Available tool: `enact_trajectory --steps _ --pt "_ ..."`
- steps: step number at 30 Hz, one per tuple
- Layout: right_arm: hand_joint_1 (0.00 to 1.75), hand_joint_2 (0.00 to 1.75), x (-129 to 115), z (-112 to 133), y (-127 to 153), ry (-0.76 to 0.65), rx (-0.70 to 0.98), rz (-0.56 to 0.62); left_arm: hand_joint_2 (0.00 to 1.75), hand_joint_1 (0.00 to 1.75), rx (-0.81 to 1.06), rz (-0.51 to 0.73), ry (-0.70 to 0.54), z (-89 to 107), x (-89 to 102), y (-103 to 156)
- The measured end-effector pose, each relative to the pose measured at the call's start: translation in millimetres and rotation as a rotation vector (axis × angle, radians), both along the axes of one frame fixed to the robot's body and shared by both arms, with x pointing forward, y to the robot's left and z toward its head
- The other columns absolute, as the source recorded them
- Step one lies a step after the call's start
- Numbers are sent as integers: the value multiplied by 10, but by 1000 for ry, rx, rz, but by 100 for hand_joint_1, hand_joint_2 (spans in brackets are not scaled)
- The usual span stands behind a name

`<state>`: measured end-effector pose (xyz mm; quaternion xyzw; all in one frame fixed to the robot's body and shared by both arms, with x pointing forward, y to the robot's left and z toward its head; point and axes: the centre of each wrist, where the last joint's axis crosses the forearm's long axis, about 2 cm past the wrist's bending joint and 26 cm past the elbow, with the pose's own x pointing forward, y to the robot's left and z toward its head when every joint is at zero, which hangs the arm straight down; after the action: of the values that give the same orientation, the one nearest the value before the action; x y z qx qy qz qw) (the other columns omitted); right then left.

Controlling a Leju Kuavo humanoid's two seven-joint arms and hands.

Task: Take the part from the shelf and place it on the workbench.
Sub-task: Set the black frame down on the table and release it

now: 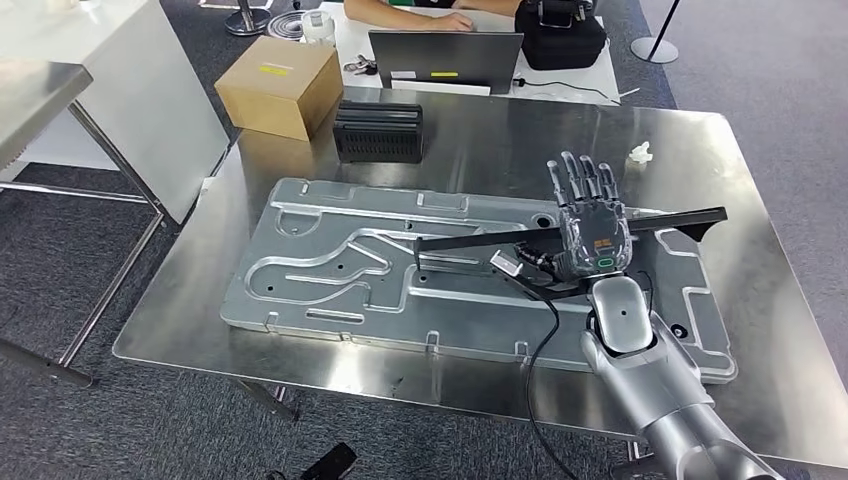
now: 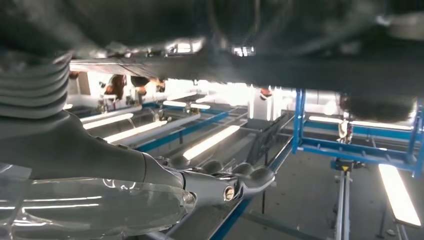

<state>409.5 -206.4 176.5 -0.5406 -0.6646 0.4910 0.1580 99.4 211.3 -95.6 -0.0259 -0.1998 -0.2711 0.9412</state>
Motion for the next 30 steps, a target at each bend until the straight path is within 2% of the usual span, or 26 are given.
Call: enact_trajectory --steps 21,27,30 --pt "0 0 34 67 -30 12 8 7 0 0 -12 36 4 0 -4 -7" --pt "0 0 83 130 -101 -3 -6 -6 0 0 -19 31 4 2 2 -10" --pt "0 0 158 213 -245 -18 12 -46 0 0 -19 30 6 0 -4 -7"
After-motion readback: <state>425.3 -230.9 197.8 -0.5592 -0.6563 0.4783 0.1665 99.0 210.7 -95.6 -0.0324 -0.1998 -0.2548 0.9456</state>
